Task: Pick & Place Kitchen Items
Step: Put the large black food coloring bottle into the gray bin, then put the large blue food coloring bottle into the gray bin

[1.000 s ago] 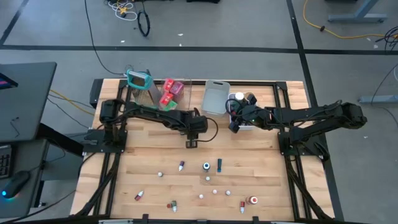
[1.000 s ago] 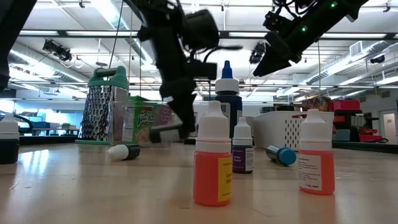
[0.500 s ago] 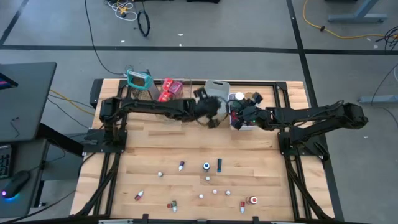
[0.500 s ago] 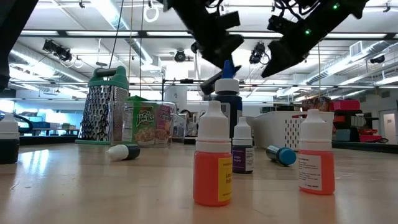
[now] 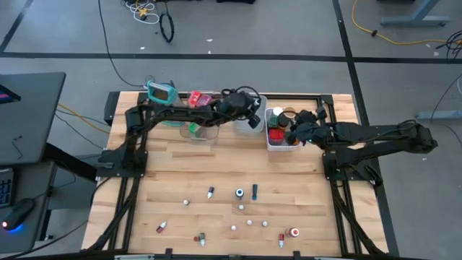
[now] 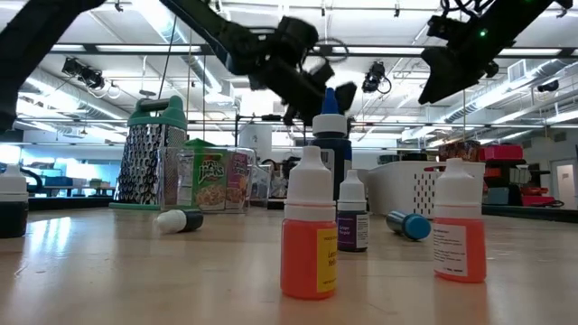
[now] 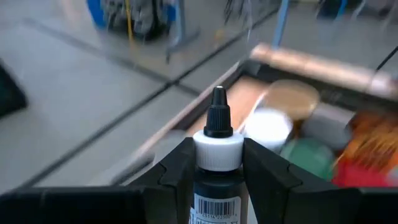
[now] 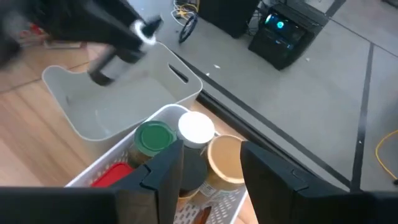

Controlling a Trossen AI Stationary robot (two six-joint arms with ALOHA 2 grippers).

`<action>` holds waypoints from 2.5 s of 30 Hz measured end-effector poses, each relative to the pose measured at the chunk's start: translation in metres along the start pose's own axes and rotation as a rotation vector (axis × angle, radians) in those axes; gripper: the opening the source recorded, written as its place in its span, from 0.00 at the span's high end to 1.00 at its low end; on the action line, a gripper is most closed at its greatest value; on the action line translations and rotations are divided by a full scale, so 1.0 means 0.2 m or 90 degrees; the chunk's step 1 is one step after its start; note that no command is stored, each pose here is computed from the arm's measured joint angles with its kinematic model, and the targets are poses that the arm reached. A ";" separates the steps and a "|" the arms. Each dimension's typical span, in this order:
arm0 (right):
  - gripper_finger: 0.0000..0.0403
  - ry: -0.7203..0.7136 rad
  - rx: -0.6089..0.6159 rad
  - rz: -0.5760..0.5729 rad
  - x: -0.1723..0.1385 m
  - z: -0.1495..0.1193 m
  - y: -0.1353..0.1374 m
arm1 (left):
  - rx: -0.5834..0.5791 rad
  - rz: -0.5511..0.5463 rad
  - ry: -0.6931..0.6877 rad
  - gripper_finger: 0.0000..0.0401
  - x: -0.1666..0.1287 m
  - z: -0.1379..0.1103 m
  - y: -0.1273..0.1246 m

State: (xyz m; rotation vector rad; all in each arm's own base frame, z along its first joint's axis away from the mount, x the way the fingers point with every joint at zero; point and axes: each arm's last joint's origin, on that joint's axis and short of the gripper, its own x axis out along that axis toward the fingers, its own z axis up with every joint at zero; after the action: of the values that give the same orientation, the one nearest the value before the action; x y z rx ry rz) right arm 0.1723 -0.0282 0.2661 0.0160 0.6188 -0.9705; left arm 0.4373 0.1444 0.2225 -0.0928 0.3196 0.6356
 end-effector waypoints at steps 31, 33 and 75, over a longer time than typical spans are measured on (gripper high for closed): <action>0.58 0.006 -0.007 0.000 0.01 0.00 0.01 | -0.037 0.099 0.051 0.56 0.18 -0.16 0.28; 0.58 0.005 -0.007 0.000 0.01 0.00 0.01 | -0.034 0.098 0.047 0.56 0.18 -0.15 0.28; 0.58 -0.262 -0.063 0.648 0.01 0.08 0.27 | 0.123 -0.141 -0.056 0.56 -1.45 -0.06 -0.01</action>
State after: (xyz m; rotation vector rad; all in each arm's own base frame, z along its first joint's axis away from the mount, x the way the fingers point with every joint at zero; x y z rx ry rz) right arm 0.2237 -0.0031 0.2643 0.0373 0.2069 0.0540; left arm 0.2155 -0.0231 0.3035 0.0838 0.2794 0.3865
